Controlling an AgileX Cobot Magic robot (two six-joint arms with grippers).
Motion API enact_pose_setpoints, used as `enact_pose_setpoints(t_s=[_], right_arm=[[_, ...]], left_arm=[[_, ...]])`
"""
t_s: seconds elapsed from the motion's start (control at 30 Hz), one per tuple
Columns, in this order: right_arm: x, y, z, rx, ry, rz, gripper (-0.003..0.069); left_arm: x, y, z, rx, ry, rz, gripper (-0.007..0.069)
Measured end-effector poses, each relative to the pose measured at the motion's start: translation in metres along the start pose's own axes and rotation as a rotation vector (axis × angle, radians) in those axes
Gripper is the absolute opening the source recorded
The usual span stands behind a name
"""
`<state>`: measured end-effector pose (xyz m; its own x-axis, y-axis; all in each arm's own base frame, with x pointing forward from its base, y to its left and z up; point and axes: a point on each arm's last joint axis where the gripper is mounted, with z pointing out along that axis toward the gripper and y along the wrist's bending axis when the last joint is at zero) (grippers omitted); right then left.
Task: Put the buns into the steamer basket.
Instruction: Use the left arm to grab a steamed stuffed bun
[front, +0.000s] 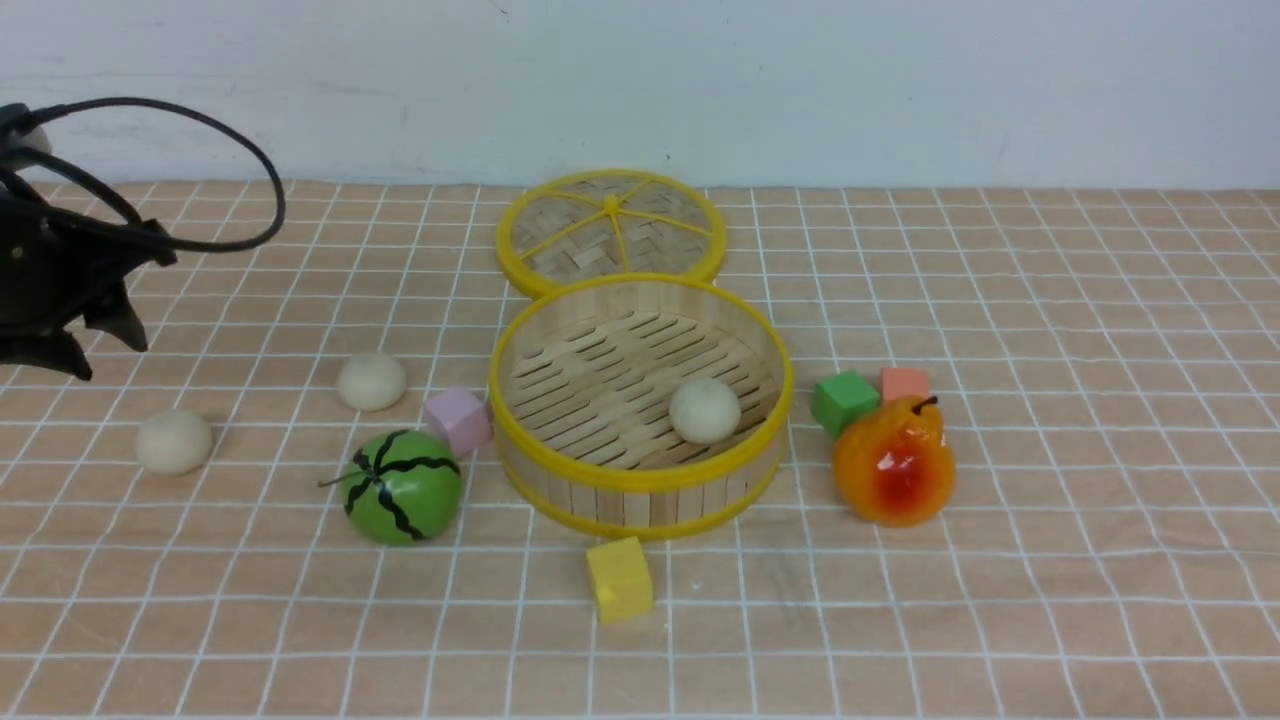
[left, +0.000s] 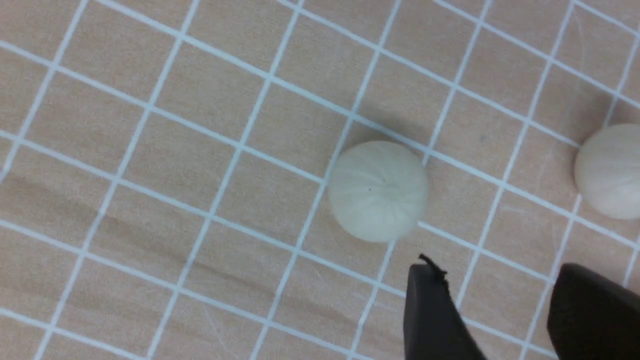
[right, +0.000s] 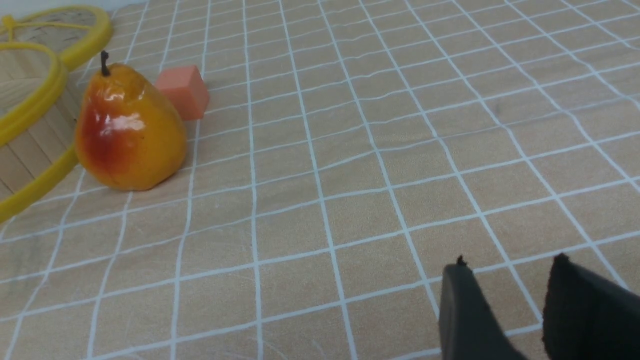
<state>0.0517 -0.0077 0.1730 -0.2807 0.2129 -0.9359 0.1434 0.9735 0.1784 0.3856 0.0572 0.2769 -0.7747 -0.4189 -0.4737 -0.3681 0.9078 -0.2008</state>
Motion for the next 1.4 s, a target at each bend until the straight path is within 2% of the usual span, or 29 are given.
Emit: enact_pose_setpoints(t_s=[0.5,0.83,0.97,1.03,1.07,1.13,1.23,1.4], right_arm=[[0.0,0.0,0.0,0.0,0.0,0.0,0.0241],[0.0,0.0,0.0,0.0,0.0,0.0,0.0241],[0.0,0.0,0.0,0.0,0.0,0.0,0.0241],[0.0,0.0,0.0,0.0,0.0,0.0,0.0241],[0.0,0.0,0.0,0.0,0.0,0.0,0.0241],[0.0,0.0,0.0,0.0,0.0,0.0,0.0241],[0.0,0.0,0.0,0.0,0.0,0.0,0.0241],[0.0,0.0,0.0,0.0,0.0,0.0,0.0241]], left_arm=[[0.01,0.01,0.077,-0.044,0.097,-0.001,0.0325],[0.009,0.012,0.093,-0.048,0.062,0.009,0.0316],[0.012,0.013,0.101,-0.053,0.079,0.008,0.0252],[0.013,0.013,0.103,-0.056,0.088,0.008,0.0179],[0.013,0.014,0.103,-0.056,0.089,0.008,0.0113],[0.012,0.013,0.102,-0.056,0.089,0.008,0.0029],[0.01,0.012,0.094,-0.056,0.097,0.009,-0.0008],[-0.001,-0.002,0.062,-0.002,0.098,-0.005,-0.0008]])
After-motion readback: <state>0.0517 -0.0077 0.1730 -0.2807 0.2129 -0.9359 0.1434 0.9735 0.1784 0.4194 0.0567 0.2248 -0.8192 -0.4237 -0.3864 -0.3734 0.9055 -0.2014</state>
